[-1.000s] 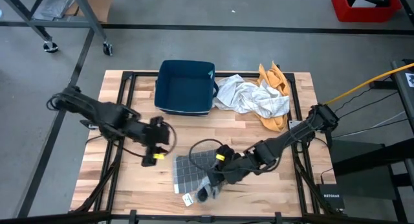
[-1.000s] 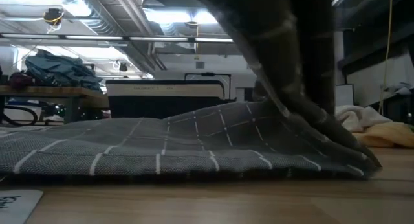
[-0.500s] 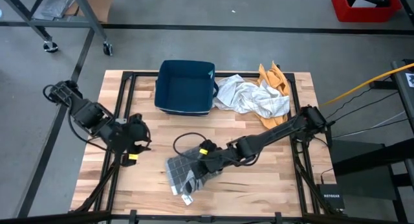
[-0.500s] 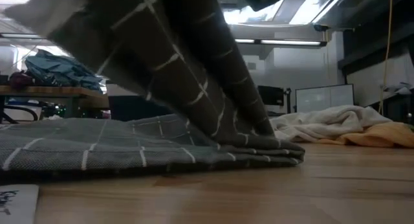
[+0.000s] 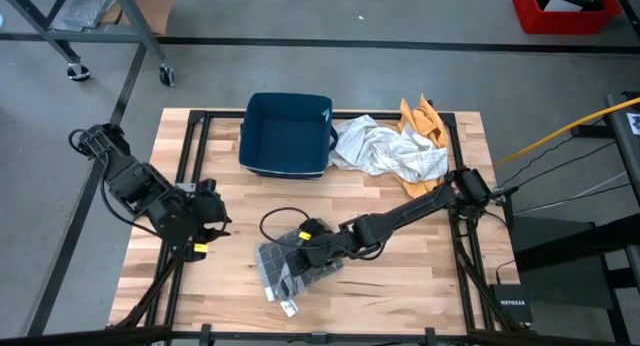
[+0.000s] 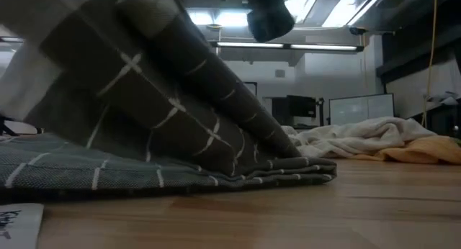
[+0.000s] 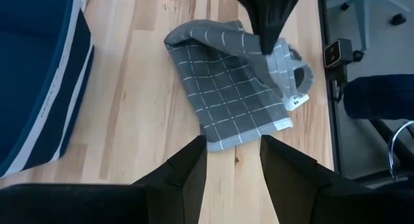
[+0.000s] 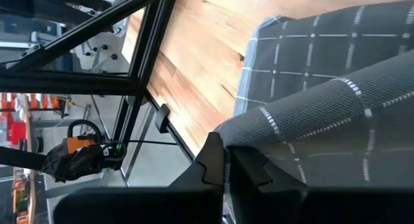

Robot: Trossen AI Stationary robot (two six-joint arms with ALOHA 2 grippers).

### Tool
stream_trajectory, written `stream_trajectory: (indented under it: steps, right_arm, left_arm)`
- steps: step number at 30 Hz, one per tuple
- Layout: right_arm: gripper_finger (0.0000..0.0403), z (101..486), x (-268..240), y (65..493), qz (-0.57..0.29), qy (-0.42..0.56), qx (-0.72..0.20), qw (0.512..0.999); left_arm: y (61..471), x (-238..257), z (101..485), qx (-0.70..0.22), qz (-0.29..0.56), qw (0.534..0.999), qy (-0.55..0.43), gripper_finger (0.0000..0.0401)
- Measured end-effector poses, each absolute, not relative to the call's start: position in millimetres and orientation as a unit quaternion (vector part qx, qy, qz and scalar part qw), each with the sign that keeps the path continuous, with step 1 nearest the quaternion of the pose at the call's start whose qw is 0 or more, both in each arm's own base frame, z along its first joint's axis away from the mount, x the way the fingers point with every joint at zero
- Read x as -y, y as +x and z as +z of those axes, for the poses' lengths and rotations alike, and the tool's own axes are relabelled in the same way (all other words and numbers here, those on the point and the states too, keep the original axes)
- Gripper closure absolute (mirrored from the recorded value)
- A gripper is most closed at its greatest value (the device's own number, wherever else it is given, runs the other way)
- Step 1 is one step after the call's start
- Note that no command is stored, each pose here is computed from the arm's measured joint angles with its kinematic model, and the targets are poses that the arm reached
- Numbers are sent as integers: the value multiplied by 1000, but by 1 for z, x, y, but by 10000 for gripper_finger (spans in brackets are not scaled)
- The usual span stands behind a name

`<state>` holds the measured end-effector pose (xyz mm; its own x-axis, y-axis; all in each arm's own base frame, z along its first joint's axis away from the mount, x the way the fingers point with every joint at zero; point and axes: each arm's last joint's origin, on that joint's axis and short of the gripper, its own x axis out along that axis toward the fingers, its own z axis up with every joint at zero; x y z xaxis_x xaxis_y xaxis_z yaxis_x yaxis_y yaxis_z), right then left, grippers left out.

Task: Fold towel
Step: Fold the gray patterned towel, then move the gray patterned towel to the top left

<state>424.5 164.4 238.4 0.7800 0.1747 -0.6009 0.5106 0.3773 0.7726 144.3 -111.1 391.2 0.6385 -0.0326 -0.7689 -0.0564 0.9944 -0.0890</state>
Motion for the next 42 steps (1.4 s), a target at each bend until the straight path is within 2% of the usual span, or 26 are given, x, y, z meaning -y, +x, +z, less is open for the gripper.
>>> stream_trajectory:
  steps: [14,19,26,37,42]
  right_arm:
    - [391,199,-155,448,-140,534,-282,785]
    - [373,196,-151,455,-138,532,-254,795]
    - [317,198,-148,459,-111,514,-244,815]
    - [181,188,-150,461,-101,516,-265,808]
    - [157,191,-149,463,-75,523,-269,805]
  left_arm:
    - [143,112,391,-425,7,904,-57,264]
    - [143,112,391,-425,7,903,-57,264]
    - [143,112,391,-425,7,903,-57,264]
    - [143,112,391,-425,6,903,-55,264]
    - [144,113,390,-427,17,901,-73,264]
